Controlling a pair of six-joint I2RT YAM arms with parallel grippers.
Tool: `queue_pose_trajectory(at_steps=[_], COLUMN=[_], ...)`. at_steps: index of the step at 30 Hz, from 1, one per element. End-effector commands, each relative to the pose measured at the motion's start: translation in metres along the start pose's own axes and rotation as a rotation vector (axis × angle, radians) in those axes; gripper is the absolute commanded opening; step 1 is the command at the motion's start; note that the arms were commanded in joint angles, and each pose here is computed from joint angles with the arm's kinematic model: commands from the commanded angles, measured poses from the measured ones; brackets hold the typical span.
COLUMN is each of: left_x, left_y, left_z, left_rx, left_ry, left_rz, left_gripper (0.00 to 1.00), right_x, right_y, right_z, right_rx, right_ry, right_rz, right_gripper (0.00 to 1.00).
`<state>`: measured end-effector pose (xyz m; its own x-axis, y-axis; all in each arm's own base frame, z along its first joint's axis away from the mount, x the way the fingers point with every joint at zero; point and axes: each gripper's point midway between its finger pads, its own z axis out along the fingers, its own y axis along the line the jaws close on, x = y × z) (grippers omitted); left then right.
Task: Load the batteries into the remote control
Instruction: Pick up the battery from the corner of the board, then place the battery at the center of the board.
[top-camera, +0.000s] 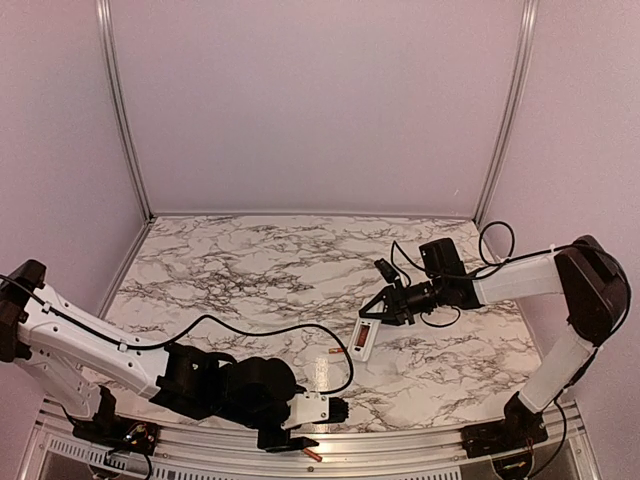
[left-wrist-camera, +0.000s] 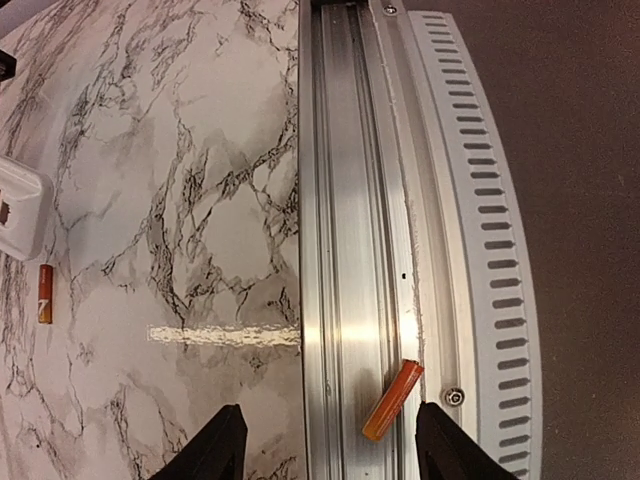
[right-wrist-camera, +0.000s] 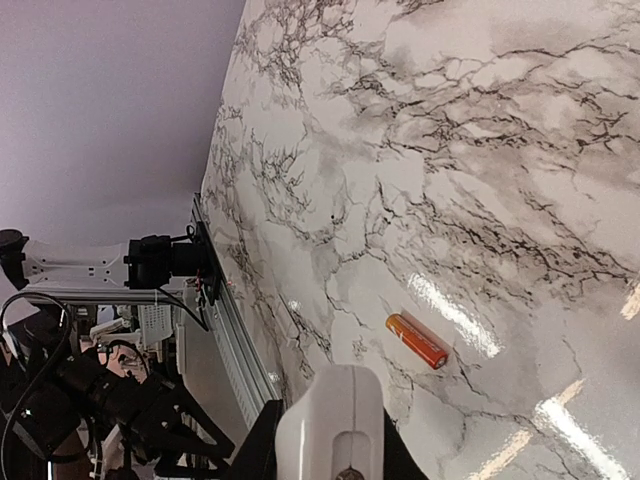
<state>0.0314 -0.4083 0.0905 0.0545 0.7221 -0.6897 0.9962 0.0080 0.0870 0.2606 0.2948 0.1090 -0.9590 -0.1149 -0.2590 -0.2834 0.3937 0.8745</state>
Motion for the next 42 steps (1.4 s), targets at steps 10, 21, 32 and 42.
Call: queue_pose_trajectory(at_steps=[10,21,32,42], left_x=[0.068,0.072,0.072,0.047], left_y=[-0.031,-0.027,-0.019,0.052], left_z=[0.026,0.049,0.048,0.008], left_rx=[0.103,0.09,0.1,-0.045], left_ry=[0.24,0.29,0.314,0.21], left_rz=[0.189,0.265,0.253,0.11], left_gripper=[0.55,0.42,0.06,0.03], right_x=[0.001,0.001,0.002,0.001], right_y=[0.005,0.005,0.005,0.002], right_z=[-0.004,-0.003,-0.004,-0.005], right_rx=[-0.017,-0.026,-0.023,-0.018], right_ry=[-0.001,0.005,0.009,0.005], right_rz=[-0.012,-0.01,-0.019,-0.018], right_gripper=[0.0,0.0,0.0,0.0])
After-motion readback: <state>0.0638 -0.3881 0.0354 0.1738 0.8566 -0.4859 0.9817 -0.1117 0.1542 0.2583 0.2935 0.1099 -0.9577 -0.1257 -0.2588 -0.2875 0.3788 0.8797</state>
